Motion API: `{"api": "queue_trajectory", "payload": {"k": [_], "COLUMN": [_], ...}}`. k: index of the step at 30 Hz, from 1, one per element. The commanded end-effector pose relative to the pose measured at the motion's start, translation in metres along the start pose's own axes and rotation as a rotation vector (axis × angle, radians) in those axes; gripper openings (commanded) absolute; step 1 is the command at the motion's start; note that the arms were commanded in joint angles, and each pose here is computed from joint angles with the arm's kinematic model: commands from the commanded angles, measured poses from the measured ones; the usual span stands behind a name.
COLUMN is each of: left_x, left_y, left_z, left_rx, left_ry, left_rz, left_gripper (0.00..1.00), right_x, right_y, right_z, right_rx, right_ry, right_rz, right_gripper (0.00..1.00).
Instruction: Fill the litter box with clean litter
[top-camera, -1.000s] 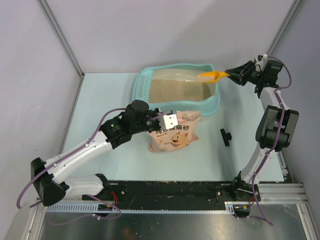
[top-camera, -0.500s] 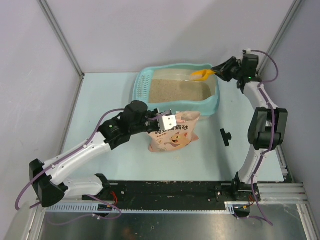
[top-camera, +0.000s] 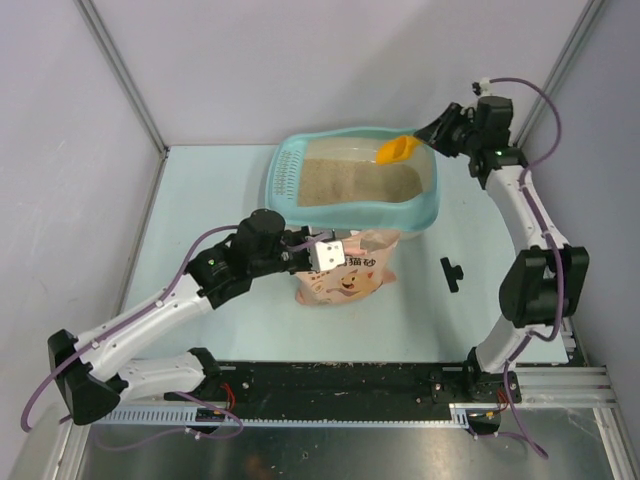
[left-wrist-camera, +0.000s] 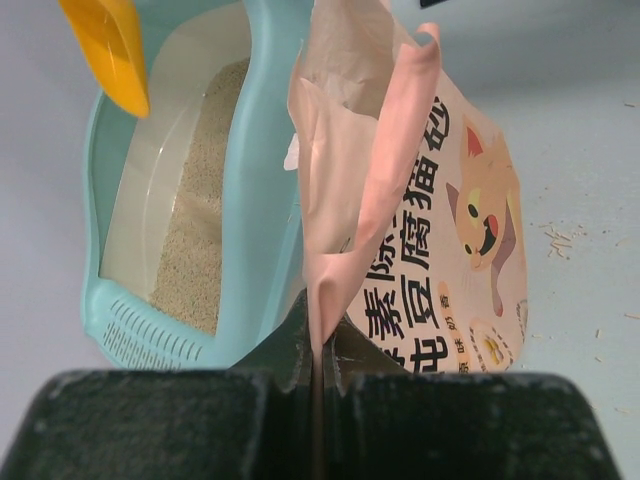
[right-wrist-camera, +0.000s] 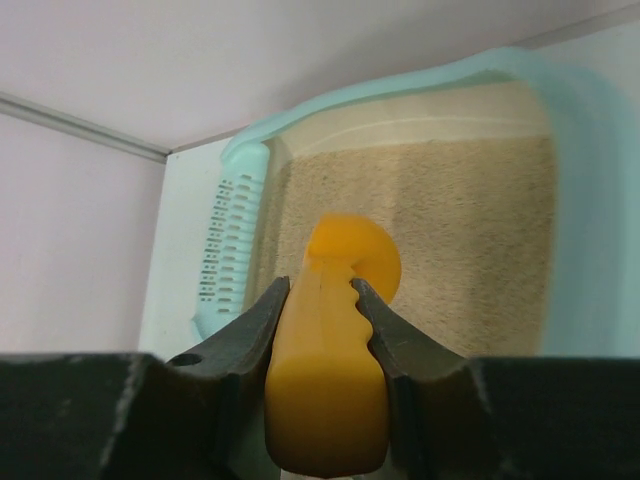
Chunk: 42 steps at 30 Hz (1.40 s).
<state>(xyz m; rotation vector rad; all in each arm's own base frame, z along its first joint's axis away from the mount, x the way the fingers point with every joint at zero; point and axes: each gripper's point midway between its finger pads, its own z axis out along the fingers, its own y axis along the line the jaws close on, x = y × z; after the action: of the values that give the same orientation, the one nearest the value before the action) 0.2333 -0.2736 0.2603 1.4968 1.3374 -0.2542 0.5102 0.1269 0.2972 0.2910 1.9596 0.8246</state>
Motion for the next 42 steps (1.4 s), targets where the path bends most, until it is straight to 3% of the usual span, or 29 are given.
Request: {"api": "queue_trajectory", "payload": {"k": [1, 5, 10, 14, 15, 18, 21, 25, 32, 36, 42], "left_x": [-0.038, -0.035, -0.036, -0.033, -0.032, -0.030, -0.027, -0.029, -0.031, -0.029, -0.034], "left_y": [0.026, 0.021, 0.021, 0.016, 0.015, 0.011, 0.008, 0.005, 0.006, 0.006, 0.005], "left_z": [-0.017, -0.015, -0.014, -0.012, -0.012, -0.011, -0.008, -0.005, -0.002, -0.004, -0.005], "left_rx": [-0.100, -0.081, -0.075, -0.061, -0.056, -0.048, -0.036, -0.017, -0.012, -0.019, -0.010], "left_ry": [-0.144, -0.142, -0.148, -0.147, -0.146, -0.146, -0.140, -0.153, -0.153, -0.149, -0.164], "left_rz": [0.068, 0.083, 0.084, 0.083, 0.084, 0.086, 0.086, 0.079, 0.068, 0.055, 0.038], "left_gripper": [0.00, 0.00, 0.00, 0.00, 0.00, 0.00, 0.00, 0.01, 0.00, 0.01, 0.01], "right_x": [-0.024, 0.005, -0.010, -0.044, -0.067, -0.071, -0.036, 0.002, 0.049, 0.050, 0.064], "right_y": [0.008, 0.056, 0.077, 0.040, 0.010, -0.047, -0.092, -0.152, -0.182, -0.194, -0.204], "right_z": [-0.044, -0.053, -0.092, -0.145, -0.166, -0.203, -0.222, -0.259, -0.246, -0.236, -0.213], "right_rx": [-0.036, -0.135, -0.131, 0.025, 0.111, 0.254, 0.341, 0.524, 0.536, 0.519, 0.419], "right_ry": [-0.042, -0.033, -0.166, -0.278, -0.337, -0.354, -0.268, -0.261, -0.174, -0.220, -0.224], "right_rz": [-0.285, -0.739, -0.822, -0.612, -0.549, -0.348, -0.162, 0.009, 0.039, 0.056, 0.307], "right_gripper": [0.00, 0.00, 0.00, 0.00, 0.00, 0.00, 0.00, 0.00, 0.02, 0.04, 0.07]}}
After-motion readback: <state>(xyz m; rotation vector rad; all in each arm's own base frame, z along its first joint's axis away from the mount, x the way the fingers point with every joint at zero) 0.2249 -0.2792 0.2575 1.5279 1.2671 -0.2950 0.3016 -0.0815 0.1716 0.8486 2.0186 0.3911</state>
